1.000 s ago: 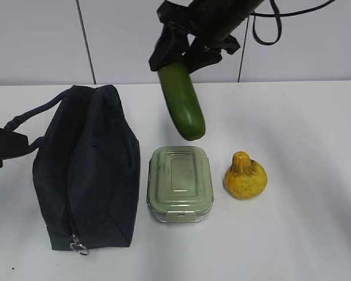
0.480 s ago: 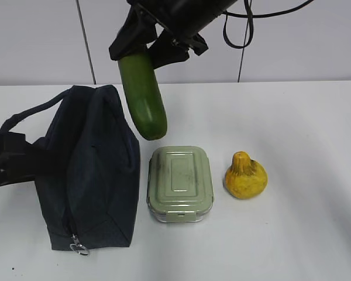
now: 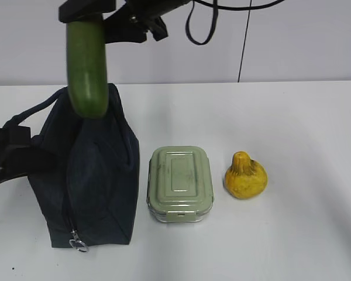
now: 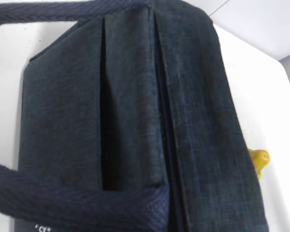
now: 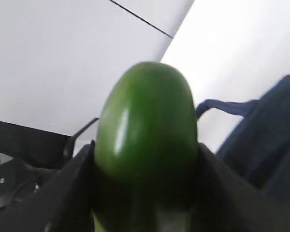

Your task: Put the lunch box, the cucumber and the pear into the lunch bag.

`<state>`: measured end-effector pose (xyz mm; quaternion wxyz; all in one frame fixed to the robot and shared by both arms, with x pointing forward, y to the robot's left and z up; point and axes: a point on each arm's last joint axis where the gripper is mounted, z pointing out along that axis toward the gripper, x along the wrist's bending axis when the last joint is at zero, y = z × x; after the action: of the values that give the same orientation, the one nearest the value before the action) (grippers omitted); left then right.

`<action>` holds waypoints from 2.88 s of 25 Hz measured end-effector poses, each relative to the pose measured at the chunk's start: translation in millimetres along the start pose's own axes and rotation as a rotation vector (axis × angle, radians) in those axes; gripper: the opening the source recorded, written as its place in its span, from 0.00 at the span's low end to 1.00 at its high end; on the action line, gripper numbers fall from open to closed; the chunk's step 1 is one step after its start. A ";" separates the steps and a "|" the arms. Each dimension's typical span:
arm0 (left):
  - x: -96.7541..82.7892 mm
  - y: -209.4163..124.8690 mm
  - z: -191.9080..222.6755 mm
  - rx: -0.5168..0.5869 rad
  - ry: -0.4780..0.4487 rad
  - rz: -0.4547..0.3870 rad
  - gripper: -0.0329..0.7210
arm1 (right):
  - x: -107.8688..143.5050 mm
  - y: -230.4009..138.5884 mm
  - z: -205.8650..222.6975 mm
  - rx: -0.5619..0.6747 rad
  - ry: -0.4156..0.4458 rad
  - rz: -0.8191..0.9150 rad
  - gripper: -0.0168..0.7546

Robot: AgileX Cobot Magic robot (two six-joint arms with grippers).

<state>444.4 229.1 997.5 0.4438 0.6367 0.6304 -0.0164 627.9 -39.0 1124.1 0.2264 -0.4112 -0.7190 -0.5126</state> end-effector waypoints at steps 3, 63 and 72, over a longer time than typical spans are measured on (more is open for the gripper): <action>-0.8 0.8 0.0 -0.009 -0.009 -0.013 0.02 | 5.6 -2.9 23.2 -0.028 0.067 -0.017 0.56; -0.3 1.7 0.4 -0.018 -0.005 -0.013 0.02 | -20.6 -8.0 -84.9 0.207 -0.976 -0.188 0.77; -0.7 1.4 0.4 -0.015 -0.010 -0.013 0.02 | -55.0 -73.8 -81.7 0.441 -1.022 -0.042 0.77</action>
<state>445.6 228.6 998.4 0.4515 0.6293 0.6323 -0.0179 590.0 -144.3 1072.7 -0.0808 -0.5359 -0.8356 -0.0898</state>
